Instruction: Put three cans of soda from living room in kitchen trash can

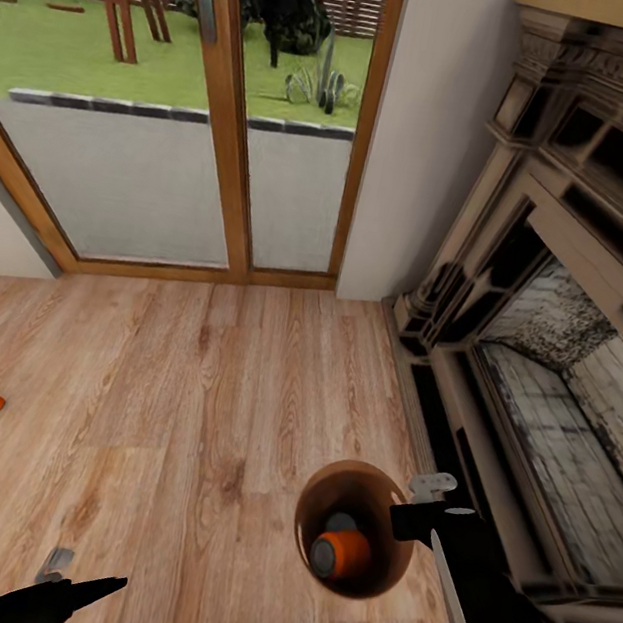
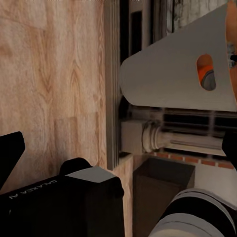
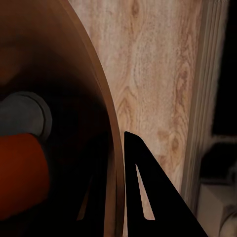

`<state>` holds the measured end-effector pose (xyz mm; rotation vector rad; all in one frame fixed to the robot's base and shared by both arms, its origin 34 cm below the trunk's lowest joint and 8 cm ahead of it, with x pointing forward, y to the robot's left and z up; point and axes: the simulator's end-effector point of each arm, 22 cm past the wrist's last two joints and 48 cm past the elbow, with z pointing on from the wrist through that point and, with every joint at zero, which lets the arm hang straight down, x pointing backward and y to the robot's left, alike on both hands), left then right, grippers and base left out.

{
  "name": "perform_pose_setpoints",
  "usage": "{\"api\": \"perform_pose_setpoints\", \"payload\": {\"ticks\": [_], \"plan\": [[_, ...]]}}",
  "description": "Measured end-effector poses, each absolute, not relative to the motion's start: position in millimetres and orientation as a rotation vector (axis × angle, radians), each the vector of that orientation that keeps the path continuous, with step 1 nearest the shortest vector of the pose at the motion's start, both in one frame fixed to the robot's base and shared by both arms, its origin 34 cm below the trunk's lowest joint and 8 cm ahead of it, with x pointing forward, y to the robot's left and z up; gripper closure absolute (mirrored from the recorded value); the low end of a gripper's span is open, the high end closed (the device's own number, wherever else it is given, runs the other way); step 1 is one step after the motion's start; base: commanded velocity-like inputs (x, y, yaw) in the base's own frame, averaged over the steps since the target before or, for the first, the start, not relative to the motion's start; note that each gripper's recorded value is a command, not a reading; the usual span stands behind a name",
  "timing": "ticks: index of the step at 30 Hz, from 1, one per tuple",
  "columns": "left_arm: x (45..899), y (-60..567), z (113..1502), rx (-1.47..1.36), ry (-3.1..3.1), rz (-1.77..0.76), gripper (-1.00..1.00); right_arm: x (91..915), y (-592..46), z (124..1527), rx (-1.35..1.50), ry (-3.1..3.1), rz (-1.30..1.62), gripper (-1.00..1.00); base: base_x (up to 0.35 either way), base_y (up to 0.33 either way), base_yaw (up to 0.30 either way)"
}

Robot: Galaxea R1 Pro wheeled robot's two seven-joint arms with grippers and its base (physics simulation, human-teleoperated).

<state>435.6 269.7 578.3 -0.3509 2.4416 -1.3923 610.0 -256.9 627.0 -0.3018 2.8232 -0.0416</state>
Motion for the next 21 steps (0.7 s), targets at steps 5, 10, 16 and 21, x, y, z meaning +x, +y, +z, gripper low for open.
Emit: {"api": "perform_pose_setpoints", "payload": {"ticks": [5, 10, 16, 21], "plan": [[438.0, 269.7, 580.8, -0.344, 2.435, -1.391, -1.00, 611.7, -257.0, 630.7, -0.302, 2.815, -0.044, 1.00, 0.000, 0.000, 0.000], [440.5, 269.3, 583.3, -0.337, 2.427, -1.390, -1.00, 613.5, -256.5, 634.5, -0.302, 2.807, -0.044, 1.00, 0.000, 0.000, 0.000], [443.2, 268.9, 586.3, -0.329, 2.419, -1.390, -1.00, 615.6, -256.5, 639.1, -0.301, 2.798, -0.046, 1.00, 0.000, 0.000, 0.000], [445.5, 268.9, 588.8, -0.322, 2.413, -1.388, -1.00, 617.4, -256.6, 643.0, -0.300, 2.790, -0.047, 1.00, 0.000, 0.000, 0.000]]}}
